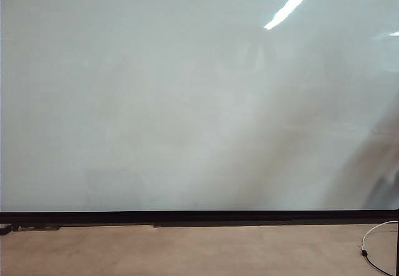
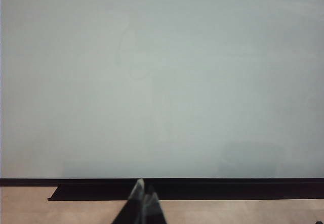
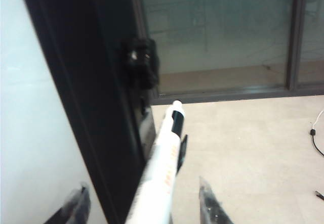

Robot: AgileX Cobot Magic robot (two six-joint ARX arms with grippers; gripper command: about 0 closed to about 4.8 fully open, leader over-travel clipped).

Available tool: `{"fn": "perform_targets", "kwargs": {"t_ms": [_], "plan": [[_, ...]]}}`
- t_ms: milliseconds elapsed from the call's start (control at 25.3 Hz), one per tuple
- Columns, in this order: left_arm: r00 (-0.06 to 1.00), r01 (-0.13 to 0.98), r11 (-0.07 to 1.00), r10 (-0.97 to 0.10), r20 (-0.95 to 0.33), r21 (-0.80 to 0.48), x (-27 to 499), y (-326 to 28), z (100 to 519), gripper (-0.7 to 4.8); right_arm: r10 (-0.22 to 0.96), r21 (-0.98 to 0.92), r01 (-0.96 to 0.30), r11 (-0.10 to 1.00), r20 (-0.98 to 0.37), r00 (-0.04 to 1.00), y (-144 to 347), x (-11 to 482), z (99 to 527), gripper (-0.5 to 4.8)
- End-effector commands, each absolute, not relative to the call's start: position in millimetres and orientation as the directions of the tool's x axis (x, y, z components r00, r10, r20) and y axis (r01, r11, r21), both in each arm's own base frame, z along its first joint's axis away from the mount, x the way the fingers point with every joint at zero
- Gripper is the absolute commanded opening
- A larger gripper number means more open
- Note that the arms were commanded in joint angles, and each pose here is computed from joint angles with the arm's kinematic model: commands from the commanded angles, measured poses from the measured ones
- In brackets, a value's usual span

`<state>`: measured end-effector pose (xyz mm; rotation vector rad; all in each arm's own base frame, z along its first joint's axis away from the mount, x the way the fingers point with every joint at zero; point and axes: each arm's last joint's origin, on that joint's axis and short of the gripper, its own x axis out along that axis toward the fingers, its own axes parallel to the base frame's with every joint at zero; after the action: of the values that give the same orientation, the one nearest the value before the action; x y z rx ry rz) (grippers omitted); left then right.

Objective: Pick up the pen on the shelf to the right of the whiteboard and draw a rectangle.

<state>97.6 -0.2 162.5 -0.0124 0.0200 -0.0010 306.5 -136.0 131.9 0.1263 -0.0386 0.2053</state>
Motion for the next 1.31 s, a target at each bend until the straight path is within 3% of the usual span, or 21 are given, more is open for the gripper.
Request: {"fn": "perform_targets", "kwargs": {"t_ms": [40, 1306], "plan": [[1.0, 0.005, 1.0, -0.005, -0.011, -0.008, 97.5, -0.3, 164.1, -0.04, 0.201, 0.094, -0.208, 0.974, 0.082, 0.976, -136.7, 307.7, 137.7, 2.74], [1.0, 0.005, 1.0, -0.005, -0.011, -0.008, 97.5, -0.3, 164.1, -0.04, 0.194, 0.064, -0.2, 0.978, 0.089, 0.977, -137.5, 311.6, 140.6, 2.61]]}}
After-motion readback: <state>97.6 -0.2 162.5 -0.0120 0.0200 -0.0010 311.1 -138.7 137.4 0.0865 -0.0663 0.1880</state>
